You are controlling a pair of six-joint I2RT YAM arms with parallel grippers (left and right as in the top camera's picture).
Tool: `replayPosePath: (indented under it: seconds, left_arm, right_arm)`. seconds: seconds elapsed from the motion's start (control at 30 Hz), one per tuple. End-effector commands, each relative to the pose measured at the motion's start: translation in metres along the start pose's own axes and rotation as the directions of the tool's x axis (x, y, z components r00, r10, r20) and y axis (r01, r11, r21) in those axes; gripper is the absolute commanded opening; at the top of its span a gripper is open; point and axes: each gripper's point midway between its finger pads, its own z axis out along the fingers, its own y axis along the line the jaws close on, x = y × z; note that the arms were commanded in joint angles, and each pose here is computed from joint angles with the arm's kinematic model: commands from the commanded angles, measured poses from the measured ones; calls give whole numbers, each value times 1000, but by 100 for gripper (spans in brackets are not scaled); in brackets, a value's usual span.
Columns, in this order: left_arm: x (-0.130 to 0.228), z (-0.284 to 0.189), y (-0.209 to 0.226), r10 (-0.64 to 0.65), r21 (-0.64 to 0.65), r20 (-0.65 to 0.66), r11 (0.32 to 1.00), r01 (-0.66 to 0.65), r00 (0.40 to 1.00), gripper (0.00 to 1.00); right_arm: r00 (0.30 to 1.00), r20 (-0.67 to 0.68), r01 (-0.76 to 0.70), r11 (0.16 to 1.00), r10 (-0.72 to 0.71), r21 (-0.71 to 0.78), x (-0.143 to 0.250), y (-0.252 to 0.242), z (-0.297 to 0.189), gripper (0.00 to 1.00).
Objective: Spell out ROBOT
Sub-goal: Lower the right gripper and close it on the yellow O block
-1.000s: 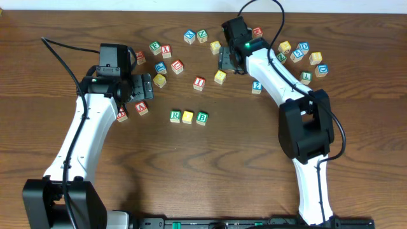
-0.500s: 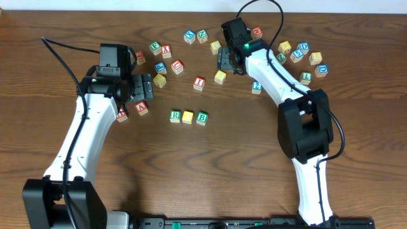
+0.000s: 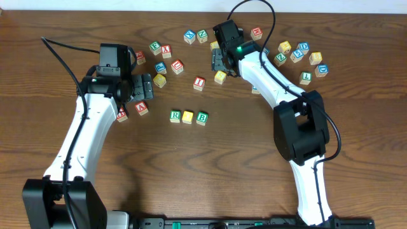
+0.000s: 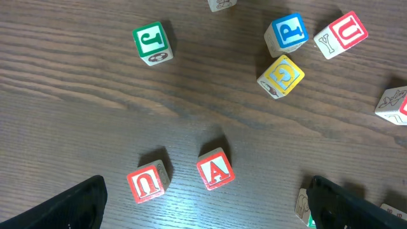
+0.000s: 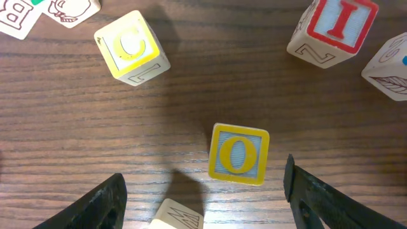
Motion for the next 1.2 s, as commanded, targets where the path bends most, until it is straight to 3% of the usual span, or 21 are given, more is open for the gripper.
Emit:
replayPosePath:
  seconds: [0.0, 1.17]
  left_arm:
    - [4, 2, 1, 11, 3, -12, 1000, -11, 1000, 99]
    - [4, 2, 1, 11, 3, -13, 1000, -11, 1000, 99]
  right_arm:
    - [1000, 7, 13, 999, -14, 36, 1, -7, 5, 75]
    - [1000, 2, 15, 996, -15, 85, 5, -22, 26, 77]
